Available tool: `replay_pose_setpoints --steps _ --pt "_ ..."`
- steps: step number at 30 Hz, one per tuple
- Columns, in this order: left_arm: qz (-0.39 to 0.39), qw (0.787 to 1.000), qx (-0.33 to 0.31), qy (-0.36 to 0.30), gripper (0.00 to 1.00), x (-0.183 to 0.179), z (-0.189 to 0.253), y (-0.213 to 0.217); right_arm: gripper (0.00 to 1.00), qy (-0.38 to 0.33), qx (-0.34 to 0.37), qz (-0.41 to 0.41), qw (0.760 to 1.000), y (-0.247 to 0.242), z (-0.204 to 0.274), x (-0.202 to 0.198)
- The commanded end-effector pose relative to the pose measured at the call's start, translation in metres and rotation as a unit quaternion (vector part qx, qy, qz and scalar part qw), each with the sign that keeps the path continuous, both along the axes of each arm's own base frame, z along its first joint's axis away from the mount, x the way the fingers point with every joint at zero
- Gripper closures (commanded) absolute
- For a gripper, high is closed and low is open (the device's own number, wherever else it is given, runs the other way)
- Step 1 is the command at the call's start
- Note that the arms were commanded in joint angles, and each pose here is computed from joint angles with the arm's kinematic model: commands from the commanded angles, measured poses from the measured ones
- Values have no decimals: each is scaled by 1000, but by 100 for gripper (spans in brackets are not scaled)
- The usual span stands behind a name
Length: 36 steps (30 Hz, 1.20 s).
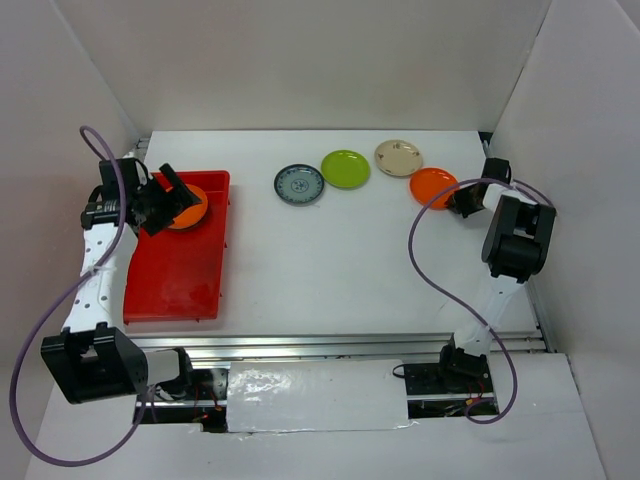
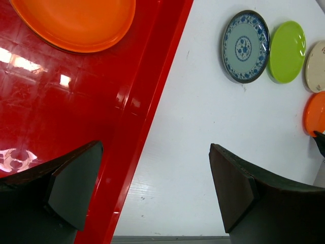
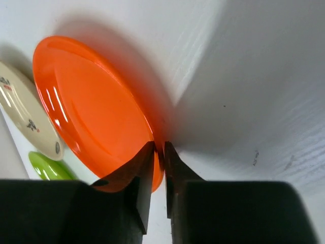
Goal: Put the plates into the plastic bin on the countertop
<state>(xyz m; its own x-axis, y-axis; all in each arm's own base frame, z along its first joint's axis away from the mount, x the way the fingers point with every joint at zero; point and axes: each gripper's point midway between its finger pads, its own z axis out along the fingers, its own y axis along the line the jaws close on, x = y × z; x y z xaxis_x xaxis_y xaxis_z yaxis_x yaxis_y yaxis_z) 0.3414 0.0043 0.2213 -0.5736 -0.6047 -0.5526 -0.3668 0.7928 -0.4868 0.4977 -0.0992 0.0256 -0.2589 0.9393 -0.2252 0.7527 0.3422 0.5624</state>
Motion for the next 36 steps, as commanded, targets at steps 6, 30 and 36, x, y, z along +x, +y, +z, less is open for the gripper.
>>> replay_pose_setpoints --steps 6,30,36 --pt "-17 999 -13 -32 1 8 6 4 100 -37 -8 7 999 2 29 -4" --pt "-361 903 -206 -106 3 51 26 -228 100 -338 50 441 830 338 212 -132" --pt "-350 912 -198 -79 43 56 5 -231 100 -336 64 466 816 359 216 -139"
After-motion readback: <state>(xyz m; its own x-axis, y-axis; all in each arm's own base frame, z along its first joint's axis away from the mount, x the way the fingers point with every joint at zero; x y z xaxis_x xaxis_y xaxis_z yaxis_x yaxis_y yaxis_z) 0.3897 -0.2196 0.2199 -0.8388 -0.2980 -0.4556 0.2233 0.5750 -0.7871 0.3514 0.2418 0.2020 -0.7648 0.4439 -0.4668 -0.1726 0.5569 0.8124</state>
